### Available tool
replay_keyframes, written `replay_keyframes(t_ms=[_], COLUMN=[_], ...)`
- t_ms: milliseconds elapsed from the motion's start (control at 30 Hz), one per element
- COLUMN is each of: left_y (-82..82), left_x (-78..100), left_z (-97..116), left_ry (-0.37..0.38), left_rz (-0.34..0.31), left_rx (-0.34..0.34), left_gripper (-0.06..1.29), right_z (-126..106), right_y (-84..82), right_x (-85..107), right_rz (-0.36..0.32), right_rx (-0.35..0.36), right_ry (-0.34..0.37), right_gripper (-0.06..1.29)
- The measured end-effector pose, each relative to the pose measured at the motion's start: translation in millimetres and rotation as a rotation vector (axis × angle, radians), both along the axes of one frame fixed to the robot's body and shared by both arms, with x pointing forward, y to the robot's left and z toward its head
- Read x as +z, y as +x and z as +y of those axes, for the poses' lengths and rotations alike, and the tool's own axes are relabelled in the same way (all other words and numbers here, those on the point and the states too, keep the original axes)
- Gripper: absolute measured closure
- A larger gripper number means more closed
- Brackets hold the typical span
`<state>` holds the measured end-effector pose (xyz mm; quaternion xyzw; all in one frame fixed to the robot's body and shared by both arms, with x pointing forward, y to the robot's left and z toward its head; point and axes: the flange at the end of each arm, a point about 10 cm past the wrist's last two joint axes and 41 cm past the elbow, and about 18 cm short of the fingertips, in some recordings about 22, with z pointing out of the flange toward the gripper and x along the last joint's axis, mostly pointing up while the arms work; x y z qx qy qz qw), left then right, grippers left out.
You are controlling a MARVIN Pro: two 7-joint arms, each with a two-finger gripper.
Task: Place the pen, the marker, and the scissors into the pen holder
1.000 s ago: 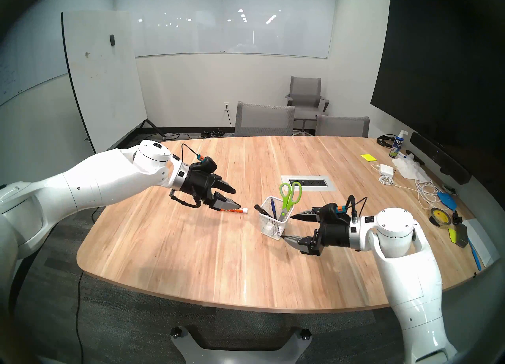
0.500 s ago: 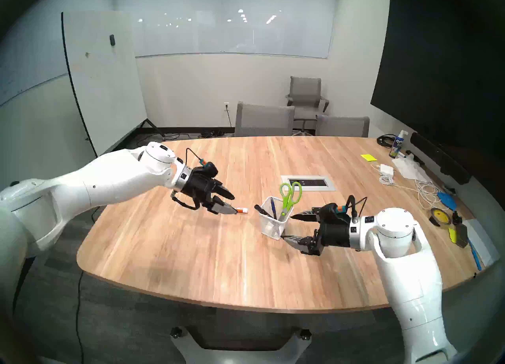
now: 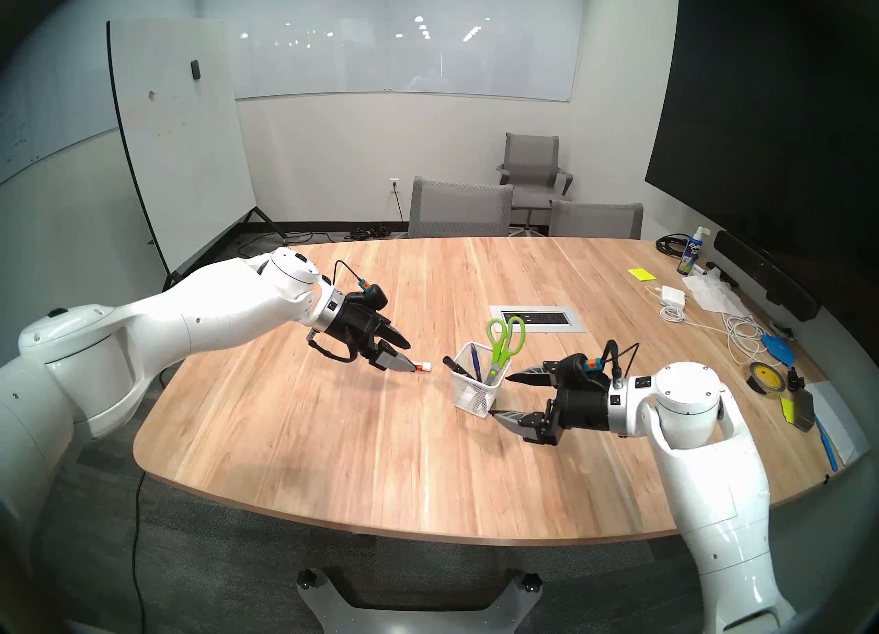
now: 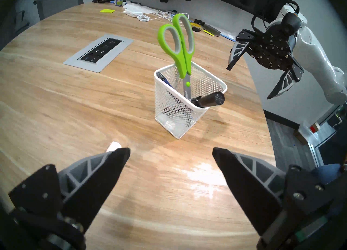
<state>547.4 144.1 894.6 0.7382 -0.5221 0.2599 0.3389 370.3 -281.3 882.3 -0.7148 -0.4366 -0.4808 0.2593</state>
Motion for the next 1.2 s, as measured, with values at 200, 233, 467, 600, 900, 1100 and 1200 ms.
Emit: replay_keyframes(t_ms=[200,233,467,600,900,1100,1200], left_y=[5.3,5.8,11.8,16.0,22.7,26.8,28.3], left_x=[-12.0,-13.1,-20.9,-23.2,-27.0,-30.3,-31.6], left_z=[-2.5,-2.8,-7.0,-8.5,-8.9,-6.4,-4.4], left_ry=[0.052,0.057,0.09,0.1,0.113,0.129,0.14], left_rz=[0.037,0.04,0.054,0.05,0.046,0.041,0.04], left_rx=[0.004,0.005,0.013,0.02,0.042,0.064,0.075], left_gripper=[0.05,0.05,0.05,0.05,0.05,0.05,0.05], right_z=[0.0,0.0,0.0,0.0,0.0,0.0,0.0], right_y=[0.0,0.0,0.0,0.0,0.0,0.0,0.0], right_x=[0.0,0.0,0.0,0.0,0.0,0.0,0.0], right_rz=[0.0,0.0,0.0,0.0,0.0,0.0,0.0], right_rx=[0.0,0.0,0.0,0.0,0.0,0.0,0.0], right_ry=[0.0,0.0,0.0,0.0,0.0,0.0,0.0], right_gripper=[0.02,0.02,0.02,0.02,0.02,0.02,0.02])
